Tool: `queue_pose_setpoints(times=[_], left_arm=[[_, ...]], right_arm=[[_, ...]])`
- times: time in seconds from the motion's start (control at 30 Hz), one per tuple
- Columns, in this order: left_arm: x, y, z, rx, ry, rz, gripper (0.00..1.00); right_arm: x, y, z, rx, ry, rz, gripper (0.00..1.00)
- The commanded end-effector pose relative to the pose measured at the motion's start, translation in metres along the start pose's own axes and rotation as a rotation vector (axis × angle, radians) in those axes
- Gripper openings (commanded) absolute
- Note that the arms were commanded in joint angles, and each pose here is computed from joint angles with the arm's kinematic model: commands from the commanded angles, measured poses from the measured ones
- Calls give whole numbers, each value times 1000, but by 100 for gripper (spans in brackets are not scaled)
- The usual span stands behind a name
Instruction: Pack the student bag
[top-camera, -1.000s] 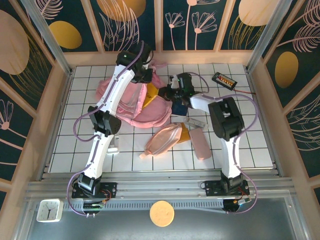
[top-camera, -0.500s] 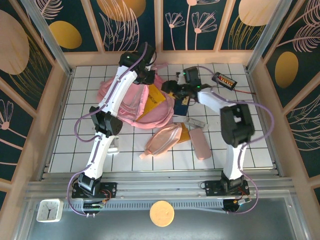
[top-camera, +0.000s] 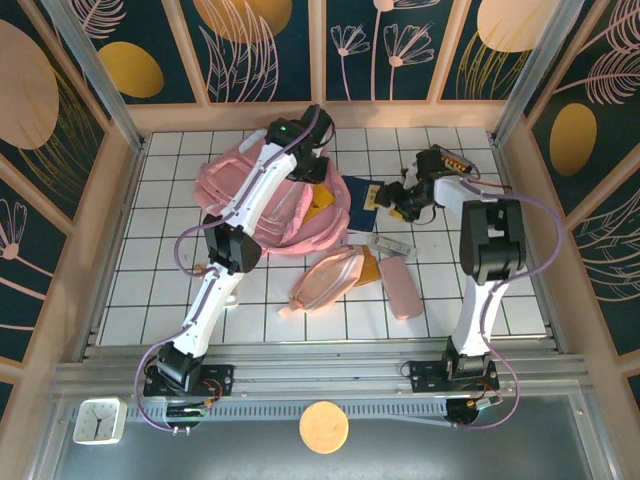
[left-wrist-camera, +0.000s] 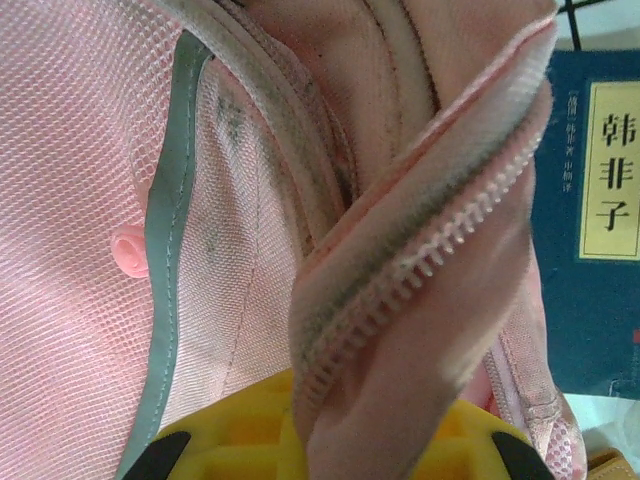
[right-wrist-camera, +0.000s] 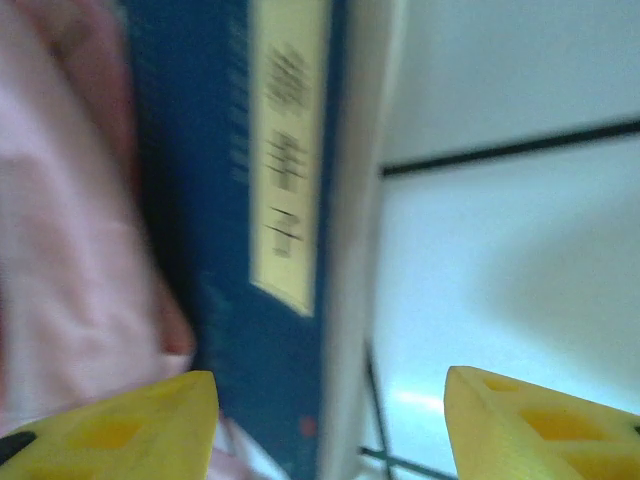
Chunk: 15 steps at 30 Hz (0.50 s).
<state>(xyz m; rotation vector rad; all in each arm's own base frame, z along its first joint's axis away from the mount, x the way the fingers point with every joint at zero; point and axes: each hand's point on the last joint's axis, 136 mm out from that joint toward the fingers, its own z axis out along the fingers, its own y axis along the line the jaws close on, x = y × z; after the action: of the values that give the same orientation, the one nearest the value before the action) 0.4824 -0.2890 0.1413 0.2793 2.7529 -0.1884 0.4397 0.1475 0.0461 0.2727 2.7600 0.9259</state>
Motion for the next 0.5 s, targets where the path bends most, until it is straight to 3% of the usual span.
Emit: queue_pose_setpoints(times=[0.0,0.23,0.47], left_arm=[[-7,-5,-10,47,-24,-31,0],[-4,-8,-6,61,-9,-27,0],[-1,-10,-1,71,4,-26,0]], right_arm=[[13,3,14,-19,67,-23,60],[17,13,48,-22,111,-51,54],[16,35,69,-29,112,-67,34]])
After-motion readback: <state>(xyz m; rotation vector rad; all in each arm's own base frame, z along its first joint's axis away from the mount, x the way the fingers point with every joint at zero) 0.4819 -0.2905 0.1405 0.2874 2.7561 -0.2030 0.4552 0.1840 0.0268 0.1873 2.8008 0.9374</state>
